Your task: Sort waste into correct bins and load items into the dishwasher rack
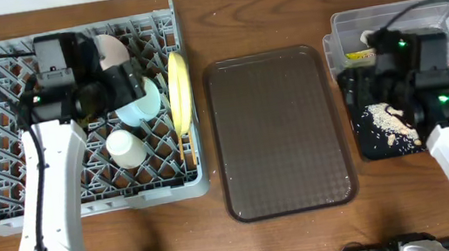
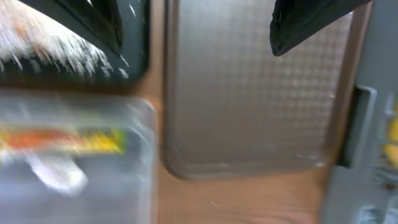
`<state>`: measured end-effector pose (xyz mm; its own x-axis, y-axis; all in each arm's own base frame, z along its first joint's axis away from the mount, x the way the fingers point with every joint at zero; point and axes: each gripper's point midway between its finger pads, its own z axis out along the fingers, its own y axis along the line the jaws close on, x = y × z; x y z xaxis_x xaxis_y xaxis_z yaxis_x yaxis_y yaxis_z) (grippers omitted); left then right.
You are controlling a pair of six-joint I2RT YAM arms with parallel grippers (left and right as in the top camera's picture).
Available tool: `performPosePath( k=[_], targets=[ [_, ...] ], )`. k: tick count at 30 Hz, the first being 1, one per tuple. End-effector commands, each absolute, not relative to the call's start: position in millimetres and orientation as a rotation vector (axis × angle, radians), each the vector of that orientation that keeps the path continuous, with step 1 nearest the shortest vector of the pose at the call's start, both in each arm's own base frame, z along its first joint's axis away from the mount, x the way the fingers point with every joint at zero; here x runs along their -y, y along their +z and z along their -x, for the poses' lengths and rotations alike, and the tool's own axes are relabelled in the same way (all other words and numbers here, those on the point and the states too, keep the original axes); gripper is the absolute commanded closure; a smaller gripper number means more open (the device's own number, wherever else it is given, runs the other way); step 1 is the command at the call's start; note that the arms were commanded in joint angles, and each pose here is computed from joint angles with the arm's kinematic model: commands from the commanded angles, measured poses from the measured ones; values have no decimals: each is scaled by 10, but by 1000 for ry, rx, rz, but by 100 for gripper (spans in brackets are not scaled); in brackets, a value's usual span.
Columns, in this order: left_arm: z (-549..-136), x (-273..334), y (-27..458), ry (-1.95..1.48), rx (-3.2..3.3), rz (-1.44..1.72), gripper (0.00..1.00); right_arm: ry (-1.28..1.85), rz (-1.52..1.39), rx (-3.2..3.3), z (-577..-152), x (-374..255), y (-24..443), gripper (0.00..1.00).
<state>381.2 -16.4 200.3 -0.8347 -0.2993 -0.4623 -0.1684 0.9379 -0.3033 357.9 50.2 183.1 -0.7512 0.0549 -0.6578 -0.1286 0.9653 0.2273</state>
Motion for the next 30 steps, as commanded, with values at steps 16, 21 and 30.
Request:
performPosePath(
  k=[16,21,30],
  targets=[
    [-2883,-179,1682,16,-2937,418,16,258,90,-2634,-3283,-554,1385,33],
    [-2821,-62,1870,11,-2841,211,16,222,83,-2580,-3200,-499,1577,32],
    [-2518,157,2156,-15,-2459,-12,16,209,88,-2380,-2957,-456,1905,1]
  ],
)
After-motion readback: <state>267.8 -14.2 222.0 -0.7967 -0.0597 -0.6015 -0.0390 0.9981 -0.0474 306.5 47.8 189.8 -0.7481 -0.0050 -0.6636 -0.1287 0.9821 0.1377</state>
